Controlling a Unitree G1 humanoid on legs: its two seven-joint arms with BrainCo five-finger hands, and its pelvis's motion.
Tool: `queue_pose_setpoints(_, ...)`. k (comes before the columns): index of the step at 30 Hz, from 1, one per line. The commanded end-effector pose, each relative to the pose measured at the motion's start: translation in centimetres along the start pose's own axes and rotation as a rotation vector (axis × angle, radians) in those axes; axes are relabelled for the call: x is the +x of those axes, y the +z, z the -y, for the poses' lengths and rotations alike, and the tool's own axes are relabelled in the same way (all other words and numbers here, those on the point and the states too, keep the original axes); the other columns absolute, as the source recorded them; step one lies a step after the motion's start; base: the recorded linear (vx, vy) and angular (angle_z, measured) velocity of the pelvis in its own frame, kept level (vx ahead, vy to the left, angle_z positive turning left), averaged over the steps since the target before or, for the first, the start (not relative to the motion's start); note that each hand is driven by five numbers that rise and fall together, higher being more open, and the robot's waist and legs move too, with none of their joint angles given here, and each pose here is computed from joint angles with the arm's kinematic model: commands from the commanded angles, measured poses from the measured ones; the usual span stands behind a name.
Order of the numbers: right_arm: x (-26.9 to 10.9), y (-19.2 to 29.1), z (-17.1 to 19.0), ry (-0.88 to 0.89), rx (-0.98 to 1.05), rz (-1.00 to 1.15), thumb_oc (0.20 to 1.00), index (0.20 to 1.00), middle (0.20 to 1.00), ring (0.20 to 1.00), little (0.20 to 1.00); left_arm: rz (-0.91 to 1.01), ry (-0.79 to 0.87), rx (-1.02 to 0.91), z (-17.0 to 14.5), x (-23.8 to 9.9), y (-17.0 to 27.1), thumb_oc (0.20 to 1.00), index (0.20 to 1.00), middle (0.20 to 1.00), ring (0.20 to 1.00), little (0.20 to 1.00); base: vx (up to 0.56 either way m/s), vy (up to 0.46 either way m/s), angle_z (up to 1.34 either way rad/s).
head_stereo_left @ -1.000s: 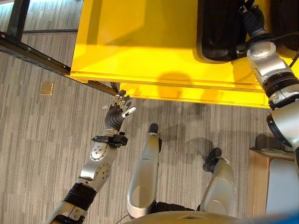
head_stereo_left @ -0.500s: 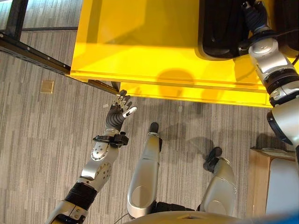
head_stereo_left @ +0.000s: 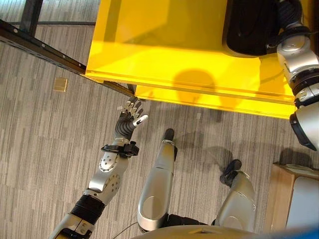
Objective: Move parts from the plastic box to the shelf.
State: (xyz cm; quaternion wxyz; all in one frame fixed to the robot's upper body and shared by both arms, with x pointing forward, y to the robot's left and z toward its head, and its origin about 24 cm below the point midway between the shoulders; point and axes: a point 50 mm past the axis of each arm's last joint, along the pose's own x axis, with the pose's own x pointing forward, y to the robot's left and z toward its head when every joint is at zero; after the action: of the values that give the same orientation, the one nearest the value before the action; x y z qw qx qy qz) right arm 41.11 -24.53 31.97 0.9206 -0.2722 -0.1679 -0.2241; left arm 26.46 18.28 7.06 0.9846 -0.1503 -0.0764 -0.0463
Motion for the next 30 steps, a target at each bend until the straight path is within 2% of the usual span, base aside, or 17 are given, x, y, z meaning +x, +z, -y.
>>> queue_pose_setpoints(1, 1.3, 6.0, 3.4, -0.111, 0.099, 0.156, 0.2, 0.2, 0.2, 0.2, 0.2, 0.144, -0.066, -0.008, 1.1, 0.8, 3.0, 1.0, 1.0, 1.0, 1.0, 1.0, 0.0, 0.0, 0.0)
queue_pose_setpoints(15, 1.2, 6.5, 2.4, -0.1, 0.089, 0.153, 0.2, 0.2, 0.2, 0.2, 0.2, 0.144, -0.06, -0.016, 1.2, 0.9, 2.9, 1.0, 1.0, 1.0, 1.0, 1.0, 0.0, 0.0, 0.0)
queue_pose_setpoints(16, 1.2, 6.4, 2.4, -0.105, 0.084, 0.15, 0.548, 0.548, 0.548, 0.548, 0.548, 0.144, -0.061, -0.018, 1.2, 0.9, 2.9, 1.0, 1.0, 1.0, 1.0, 1.0, 0.0, 0.0, 0.0)
queue_pose_setpoints(17, 1.2, 6.4, 2.4, -0.105, 0.083, 0.151, 0.63, 0.63, 0.63, 0.63, 0.63, 0.144, -0.061, -0.018, 1.2, 0.9, 2.9, 1.0, 1.0, 1.0, 1.0, 1.0, 0.0, 0.0, 0.0)
queue_pose_setpoints(18, 1.2, 6.4, 2.4, -0.103, 0.075, 0.151, 1.0, 1.0, 1.0, 1.0, 1.0, 0.142, -0.063, -0.017, 1.3, 0.9, 2.9, 1.0, 1.0, 1.0, 1.0, 1.0, 0.0, 0.0, 0.0)
queue_pose_setpoints(30, 1.2, 6.2, 2.3, -0.109, 0.084, 0.142, 1.0, 1.0, 1.0, 1.0, 1.0, 0.142, -0.059, -0.013, 1.1, 0.9, 2.9, 1.0, 1.0, 1.0, 1.0, 1.0, 0.0, 0.0, 0.0)
